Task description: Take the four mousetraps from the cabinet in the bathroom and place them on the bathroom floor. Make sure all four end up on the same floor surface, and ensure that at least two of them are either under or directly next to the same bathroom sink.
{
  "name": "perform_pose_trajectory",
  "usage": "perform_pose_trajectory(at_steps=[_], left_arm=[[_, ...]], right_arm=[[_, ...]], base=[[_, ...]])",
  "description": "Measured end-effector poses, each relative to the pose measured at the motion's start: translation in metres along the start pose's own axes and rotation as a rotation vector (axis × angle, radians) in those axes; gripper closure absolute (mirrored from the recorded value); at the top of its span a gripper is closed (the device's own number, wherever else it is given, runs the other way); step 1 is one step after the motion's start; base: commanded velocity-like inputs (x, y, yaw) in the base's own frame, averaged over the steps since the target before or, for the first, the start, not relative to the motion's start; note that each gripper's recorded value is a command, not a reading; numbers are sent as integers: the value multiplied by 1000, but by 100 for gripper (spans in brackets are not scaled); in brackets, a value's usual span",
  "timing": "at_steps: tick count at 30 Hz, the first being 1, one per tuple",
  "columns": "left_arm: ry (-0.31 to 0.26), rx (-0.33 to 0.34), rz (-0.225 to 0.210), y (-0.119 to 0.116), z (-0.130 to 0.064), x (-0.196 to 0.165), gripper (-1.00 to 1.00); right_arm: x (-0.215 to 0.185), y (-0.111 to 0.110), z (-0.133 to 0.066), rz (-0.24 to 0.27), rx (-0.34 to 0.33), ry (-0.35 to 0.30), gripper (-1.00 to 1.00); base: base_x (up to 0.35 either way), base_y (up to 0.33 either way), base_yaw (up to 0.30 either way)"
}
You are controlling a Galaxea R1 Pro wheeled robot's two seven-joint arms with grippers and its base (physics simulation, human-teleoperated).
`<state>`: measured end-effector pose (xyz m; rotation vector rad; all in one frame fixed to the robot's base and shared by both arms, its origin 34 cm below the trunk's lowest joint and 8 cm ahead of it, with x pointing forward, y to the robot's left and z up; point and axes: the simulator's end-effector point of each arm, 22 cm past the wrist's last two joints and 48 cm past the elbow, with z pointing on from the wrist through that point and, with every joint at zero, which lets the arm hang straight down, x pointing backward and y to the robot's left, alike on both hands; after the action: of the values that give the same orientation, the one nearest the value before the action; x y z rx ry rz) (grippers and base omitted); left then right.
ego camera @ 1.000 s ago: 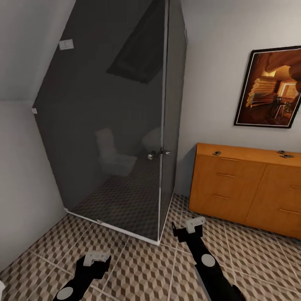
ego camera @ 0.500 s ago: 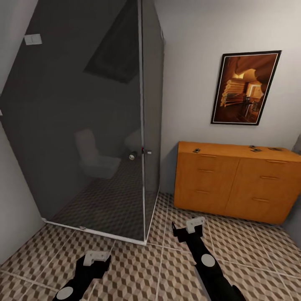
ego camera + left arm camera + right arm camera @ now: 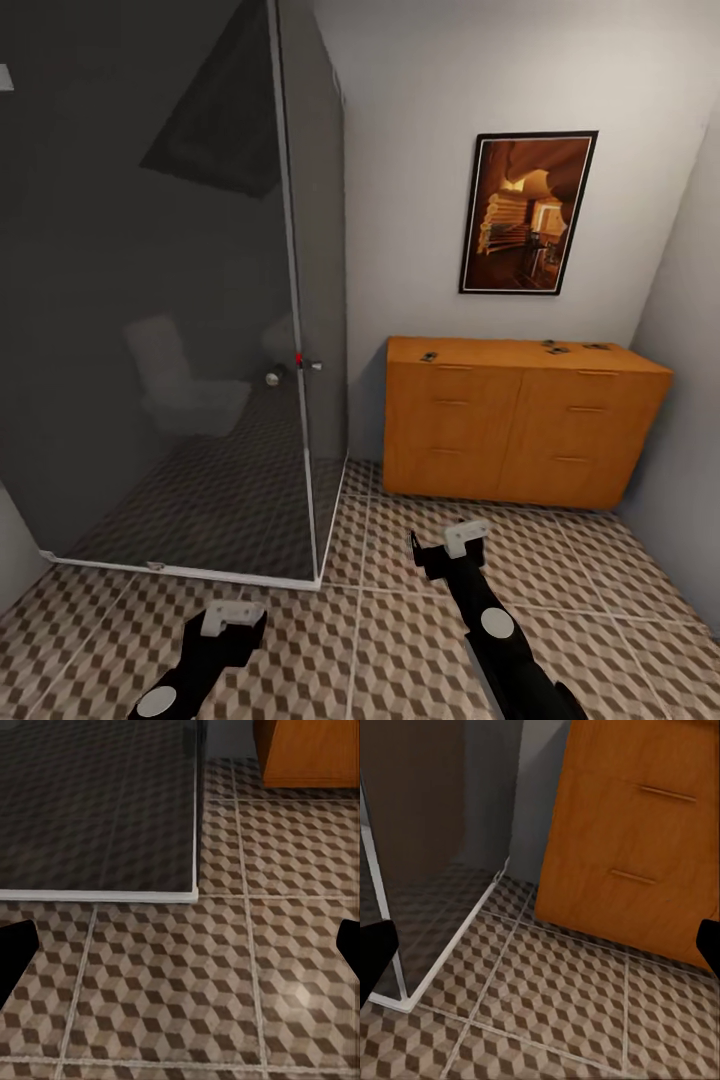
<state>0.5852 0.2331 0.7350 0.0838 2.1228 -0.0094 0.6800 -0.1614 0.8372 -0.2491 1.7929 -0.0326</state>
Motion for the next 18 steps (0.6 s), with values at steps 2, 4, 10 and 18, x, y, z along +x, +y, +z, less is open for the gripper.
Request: perform_pose_trajectory(at_steps=[2, 4, 10, 18], left_arm=[[0, 0, 0, 0, 0, 0, -100], [0, 1, 0, 0, 0, 0, -100], [1, 2, 2, -1, 0, 0, -100], [1, 3, 2, -2, 0, 1, -100]], right_arm=[[0, 0, 0, -1, 0, 0, -100], [0, 0, 0, -1, 0, 0, -100], [0, 0, 0, -1, 0, 0, -100], [0, -1, 0, -3, 1, 0, -100]], base=[[0, 0, -215], [0, 0, -206], [0, 0, -188], [0, 0, -178]])
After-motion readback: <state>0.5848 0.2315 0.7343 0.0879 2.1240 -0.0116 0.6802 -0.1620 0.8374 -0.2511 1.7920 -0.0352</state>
